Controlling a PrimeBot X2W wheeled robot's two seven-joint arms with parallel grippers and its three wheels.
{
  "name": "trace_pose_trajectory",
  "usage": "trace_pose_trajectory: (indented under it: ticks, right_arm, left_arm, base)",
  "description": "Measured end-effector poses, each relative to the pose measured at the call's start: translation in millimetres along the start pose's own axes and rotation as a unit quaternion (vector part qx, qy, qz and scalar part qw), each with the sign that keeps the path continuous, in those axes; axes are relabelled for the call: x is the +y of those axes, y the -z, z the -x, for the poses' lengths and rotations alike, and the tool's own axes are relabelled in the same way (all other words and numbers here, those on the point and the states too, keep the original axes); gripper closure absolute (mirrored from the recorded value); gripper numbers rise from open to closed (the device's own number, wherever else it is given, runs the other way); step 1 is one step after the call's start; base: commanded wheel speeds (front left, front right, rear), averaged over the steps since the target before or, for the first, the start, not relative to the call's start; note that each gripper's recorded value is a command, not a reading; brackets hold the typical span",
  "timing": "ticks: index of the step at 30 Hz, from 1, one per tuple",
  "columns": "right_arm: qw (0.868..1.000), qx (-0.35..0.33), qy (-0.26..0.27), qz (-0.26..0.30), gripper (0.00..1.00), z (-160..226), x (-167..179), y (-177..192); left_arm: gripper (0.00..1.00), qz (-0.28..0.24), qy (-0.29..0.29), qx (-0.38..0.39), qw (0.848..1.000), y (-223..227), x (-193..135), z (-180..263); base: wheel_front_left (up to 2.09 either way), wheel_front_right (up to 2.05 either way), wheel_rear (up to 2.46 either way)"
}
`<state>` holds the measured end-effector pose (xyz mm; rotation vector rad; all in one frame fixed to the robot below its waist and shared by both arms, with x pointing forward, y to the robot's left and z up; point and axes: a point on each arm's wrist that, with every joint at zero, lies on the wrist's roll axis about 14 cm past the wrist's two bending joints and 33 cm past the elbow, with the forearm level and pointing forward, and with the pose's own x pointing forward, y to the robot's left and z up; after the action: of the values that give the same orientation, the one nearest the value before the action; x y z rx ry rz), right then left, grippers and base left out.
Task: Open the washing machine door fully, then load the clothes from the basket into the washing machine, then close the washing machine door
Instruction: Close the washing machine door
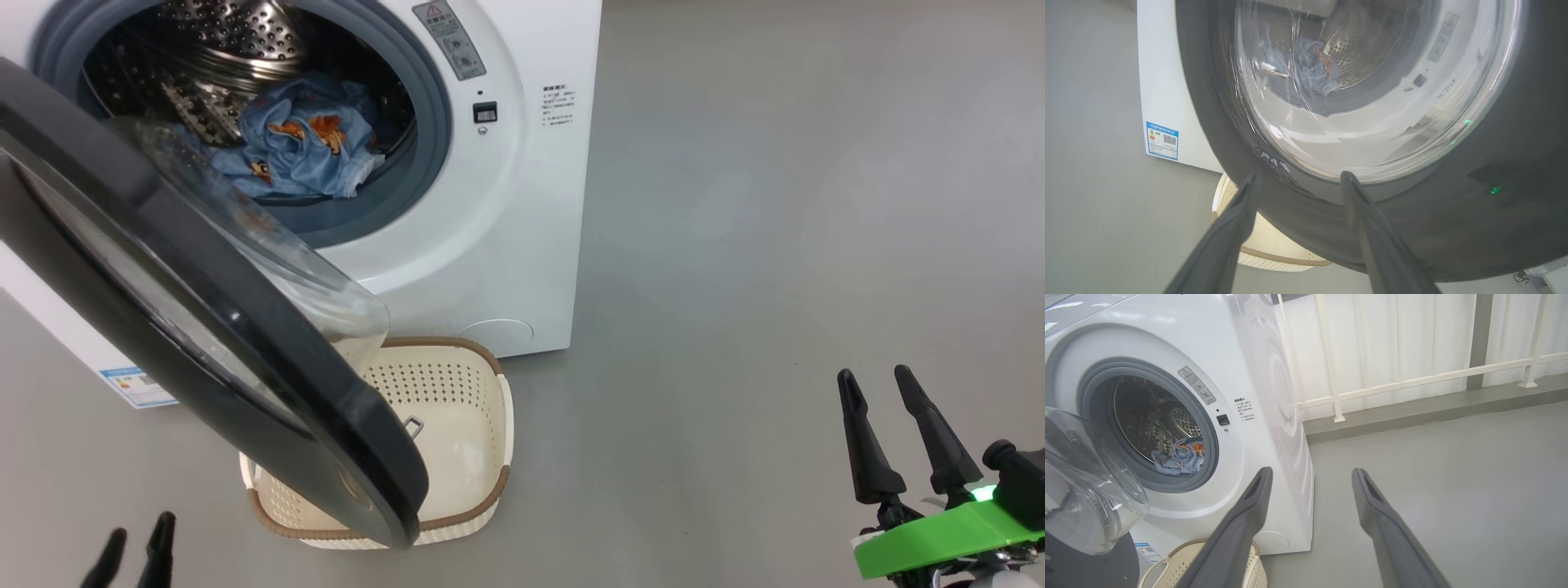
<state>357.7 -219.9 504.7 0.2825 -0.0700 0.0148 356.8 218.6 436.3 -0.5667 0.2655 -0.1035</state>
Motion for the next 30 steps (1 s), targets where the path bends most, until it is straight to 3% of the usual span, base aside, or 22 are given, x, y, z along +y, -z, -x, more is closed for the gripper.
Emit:
trace_pose_trajectory:
  ticks: [17,30]
  right_arm:
    - [1.000,0.003,-0.004,0.000,0.00,3,2,2]
    - [1.000,0.009,-0.002,-0.001,0.00,2,1,6]
  left_arm:
    - [0.00,-0.165,0.008,-0.097,0.981,-38,-22,-4]
    - [0.00,-0.169,-0.008,-0.115,0.979,-37,-25,-5]
  base:
    - [0.00,0.00,0.00]
    - [0.00,0.00,0.00]
